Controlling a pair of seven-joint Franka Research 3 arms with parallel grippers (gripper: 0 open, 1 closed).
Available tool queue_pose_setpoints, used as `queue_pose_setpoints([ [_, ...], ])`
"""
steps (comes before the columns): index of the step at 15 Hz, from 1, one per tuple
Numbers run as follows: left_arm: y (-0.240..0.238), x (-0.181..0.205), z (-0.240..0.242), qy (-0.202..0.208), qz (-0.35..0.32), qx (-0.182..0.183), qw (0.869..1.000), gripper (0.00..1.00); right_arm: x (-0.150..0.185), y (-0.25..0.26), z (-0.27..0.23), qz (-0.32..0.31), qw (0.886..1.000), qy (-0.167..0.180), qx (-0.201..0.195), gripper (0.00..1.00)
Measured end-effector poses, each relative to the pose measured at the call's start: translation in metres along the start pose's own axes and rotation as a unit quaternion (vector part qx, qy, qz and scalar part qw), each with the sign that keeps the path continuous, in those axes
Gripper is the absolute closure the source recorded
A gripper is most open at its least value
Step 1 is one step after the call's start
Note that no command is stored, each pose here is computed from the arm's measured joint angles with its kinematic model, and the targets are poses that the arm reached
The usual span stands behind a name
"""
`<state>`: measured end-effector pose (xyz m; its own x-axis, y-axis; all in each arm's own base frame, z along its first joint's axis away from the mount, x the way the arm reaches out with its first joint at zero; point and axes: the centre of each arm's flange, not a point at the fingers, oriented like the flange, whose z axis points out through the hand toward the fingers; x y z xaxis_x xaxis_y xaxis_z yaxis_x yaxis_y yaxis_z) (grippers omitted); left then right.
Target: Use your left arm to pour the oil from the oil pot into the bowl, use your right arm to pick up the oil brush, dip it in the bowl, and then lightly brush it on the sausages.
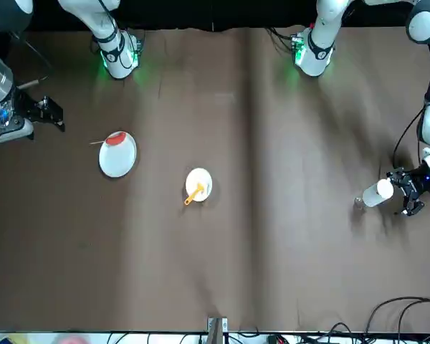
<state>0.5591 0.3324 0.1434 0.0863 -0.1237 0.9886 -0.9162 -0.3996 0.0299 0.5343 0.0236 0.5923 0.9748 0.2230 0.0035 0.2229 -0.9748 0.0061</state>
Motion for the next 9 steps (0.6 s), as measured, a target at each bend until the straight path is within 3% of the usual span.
queue_pose_setpoints([
  [5,0.001,-0.006,0.003,-0.001,0.007,-0.002,1.000,0.00,0.001,-0.001,0.001,-0.001,1.000,-0.001,0.000,0.00],
  [9,0.000,-0.005,-0.025,-0.009,0.010,0.017,1.000,0.00,0.001,0.000,0.001,0.000,1.000,-0.001,0.000,0.00],
])
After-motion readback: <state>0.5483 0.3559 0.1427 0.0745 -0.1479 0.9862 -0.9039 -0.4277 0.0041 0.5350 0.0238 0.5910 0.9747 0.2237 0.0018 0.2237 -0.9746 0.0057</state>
